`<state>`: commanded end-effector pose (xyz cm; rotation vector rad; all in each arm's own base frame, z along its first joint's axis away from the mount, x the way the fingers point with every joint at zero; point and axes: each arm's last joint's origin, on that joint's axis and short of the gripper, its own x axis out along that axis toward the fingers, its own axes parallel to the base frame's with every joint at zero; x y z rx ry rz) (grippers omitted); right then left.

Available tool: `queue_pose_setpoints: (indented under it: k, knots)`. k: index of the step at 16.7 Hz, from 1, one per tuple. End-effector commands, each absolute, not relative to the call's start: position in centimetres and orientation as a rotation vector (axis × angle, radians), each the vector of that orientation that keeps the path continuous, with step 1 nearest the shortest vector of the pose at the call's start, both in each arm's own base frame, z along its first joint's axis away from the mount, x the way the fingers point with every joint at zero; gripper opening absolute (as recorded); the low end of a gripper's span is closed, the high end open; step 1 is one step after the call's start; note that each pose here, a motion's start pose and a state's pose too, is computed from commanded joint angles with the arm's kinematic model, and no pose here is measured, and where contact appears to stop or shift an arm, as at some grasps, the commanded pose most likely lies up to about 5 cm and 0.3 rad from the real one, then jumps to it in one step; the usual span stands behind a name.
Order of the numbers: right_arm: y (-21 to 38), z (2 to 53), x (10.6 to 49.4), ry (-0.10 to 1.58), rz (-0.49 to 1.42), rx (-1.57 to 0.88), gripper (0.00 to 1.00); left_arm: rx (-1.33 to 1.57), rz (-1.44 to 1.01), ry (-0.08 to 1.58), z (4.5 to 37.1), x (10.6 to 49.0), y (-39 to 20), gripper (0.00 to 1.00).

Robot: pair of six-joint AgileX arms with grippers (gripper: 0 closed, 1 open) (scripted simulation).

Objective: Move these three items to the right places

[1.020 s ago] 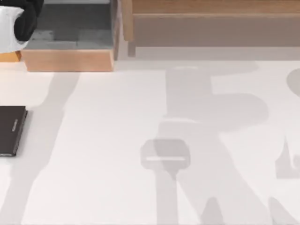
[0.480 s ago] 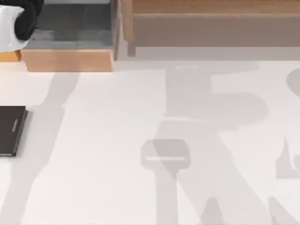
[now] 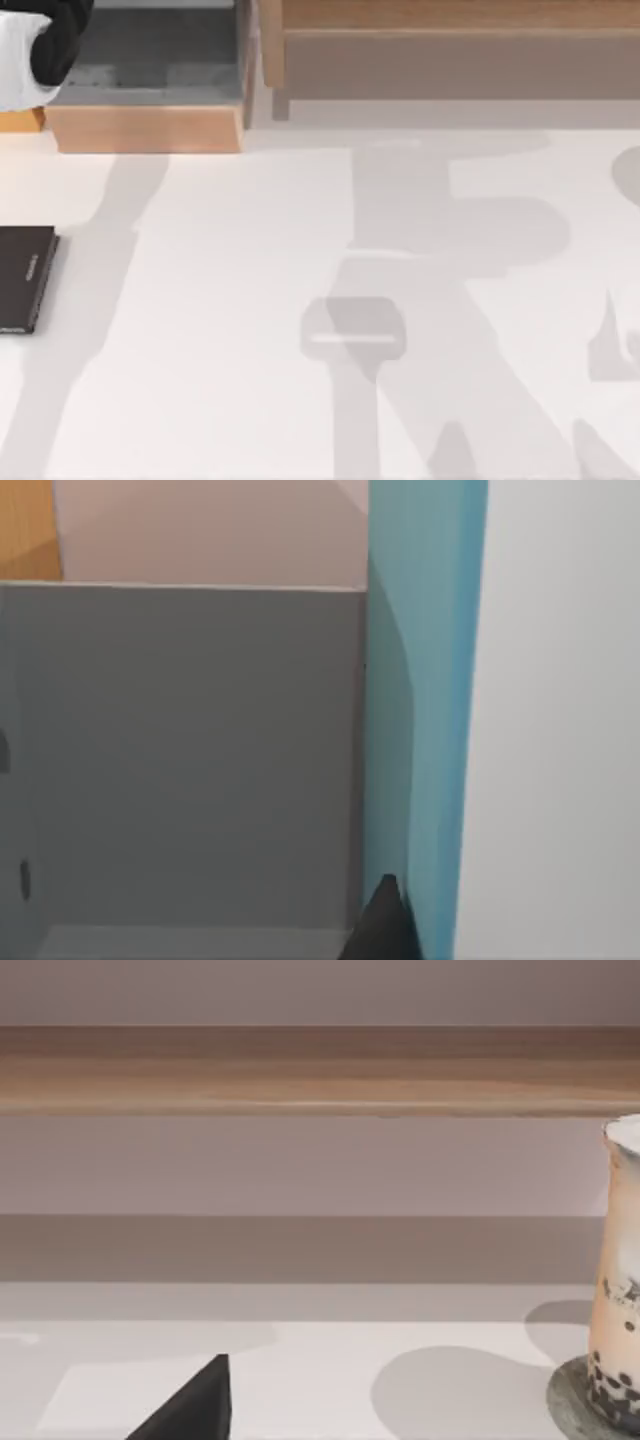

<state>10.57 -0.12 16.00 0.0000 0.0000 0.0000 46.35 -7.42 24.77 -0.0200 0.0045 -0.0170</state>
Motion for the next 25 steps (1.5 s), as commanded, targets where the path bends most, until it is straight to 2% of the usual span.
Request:
queue_pose_setpoints:
  k: [18,22,25]
  knots:
    - [-0.1,16.0,10.6,0.000,0.000,0.000,1.00,-0.018,-0.016,0.001,25.8,45.4,-7.4,0.00]
    - [-0.1,16.0,10.6,0.000,0.000,0.000,1.00,0.073,-0.117,-0.119,28.5,43.2,-7.6,0.00]
    - [-0.1,16.0,10.6,0.000,0.000,0.000,1.00,0.266,-0.209,-0.220,29.5,40.0,-6.1,0.00]
